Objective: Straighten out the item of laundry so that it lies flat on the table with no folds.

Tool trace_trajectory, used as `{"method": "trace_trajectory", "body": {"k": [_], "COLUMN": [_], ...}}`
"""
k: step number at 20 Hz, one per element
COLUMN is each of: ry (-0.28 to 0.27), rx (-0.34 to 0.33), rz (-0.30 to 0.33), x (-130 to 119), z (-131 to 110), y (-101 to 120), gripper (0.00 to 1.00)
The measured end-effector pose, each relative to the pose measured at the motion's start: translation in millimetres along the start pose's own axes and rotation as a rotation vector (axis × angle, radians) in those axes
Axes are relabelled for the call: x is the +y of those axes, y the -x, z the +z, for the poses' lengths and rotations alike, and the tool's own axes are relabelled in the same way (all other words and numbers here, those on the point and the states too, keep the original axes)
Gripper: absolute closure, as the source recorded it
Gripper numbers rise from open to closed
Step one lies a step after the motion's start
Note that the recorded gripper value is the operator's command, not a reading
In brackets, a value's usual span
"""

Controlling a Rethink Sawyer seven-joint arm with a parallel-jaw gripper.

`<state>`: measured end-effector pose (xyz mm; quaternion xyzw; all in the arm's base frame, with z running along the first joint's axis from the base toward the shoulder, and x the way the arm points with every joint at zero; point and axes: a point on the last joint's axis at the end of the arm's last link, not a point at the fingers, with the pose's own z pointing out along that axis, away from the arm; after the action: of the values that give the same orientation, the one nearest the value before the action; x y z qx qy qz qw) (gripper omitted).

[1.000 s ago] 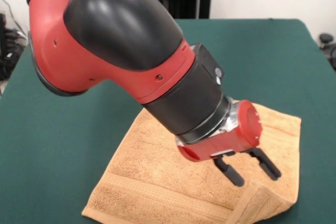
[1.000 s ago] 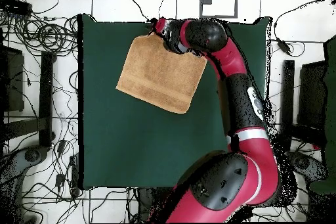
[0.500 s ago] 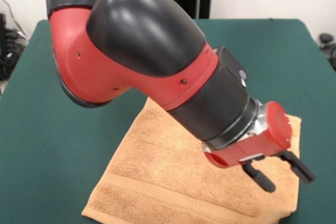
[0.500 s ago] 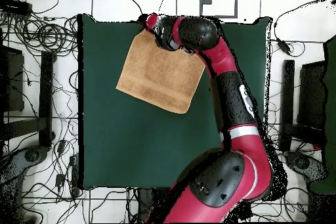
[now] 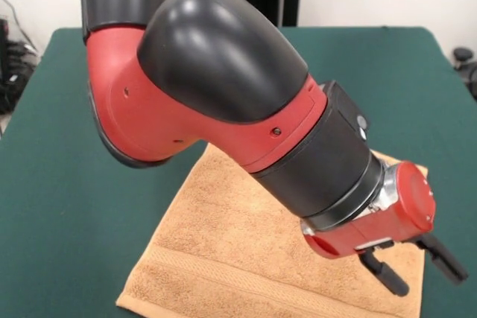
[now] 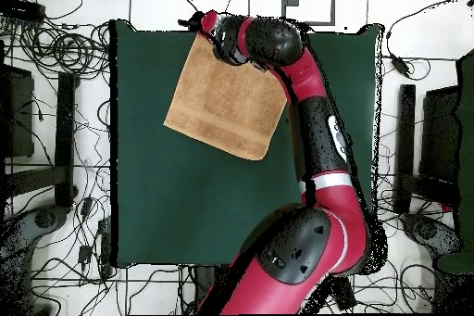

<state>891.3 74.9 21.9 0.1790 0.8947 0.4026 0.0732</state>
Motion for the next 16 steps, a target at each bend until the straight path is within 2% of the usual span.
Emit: {"method": "trace_trajectory", "body": {"k": [5,7,8,9,10,12,14,16], "ry": [-0.011,-0.045,-0.093,-0.116,-0.180,-0.248,-0.340,-0.443], "rx": [-0.015,-0.018,-0.021,-0.022,-0.022,-0.014,0.008,0.044], "rz": [-0.013,-0.034,-0.062,-0.075,-0.112,-0.148,-0.193,-0.228], "x": [1,1,-2,-2,-4,-5,-3,4], "z": [-3,-6,-10,-12,-19,-29,-48,-79], "y": [4,4,4,4,3,2,1,0], "gripper": [0.00,0.00,0.00,0.00,0.00,0.00,0.00,0.00]}}
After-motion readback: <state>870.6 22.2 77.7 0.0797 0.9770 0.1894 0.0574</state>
